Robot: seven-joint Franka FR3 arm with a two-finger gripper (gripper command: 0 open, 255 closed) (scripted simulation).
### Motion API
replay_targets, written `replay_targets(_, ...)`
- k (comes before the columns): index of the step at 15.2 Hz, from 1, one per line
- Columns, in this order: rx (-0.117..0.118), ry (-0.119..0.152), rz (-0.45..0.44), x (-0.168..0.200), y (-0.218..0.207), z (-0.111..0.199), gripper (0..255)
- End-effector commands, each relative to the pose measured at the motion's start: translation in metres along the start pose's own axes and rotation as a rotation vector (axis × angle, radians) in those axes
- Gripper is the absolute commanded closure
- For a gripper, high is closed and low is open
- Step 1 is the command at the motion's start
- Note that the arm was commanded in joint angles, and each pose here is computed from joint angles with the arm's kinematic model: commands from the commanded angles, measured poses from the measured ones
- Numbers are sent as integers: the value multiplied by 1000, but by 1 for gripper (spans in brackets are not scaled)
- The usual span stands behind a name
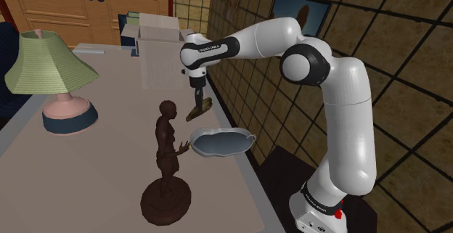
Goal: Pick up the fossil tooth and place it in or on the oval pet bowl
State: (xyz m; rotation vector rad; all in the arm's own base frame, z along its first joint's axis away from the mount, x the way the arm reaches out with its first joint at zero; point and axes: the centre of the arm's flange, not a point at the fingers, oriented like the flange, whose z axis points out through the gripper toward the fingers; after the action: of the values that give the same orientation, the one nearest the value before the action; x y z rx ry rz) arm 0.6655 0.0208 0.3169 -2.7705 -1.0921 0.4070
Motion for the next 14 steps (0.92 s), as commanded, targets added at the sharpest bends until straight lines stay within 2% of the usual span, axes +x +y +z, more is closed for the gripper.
replay_targets(1,0,0,0,-1,-3,-10,255)
replay_targets(14,0,0,0,-14,-17,-71,255)
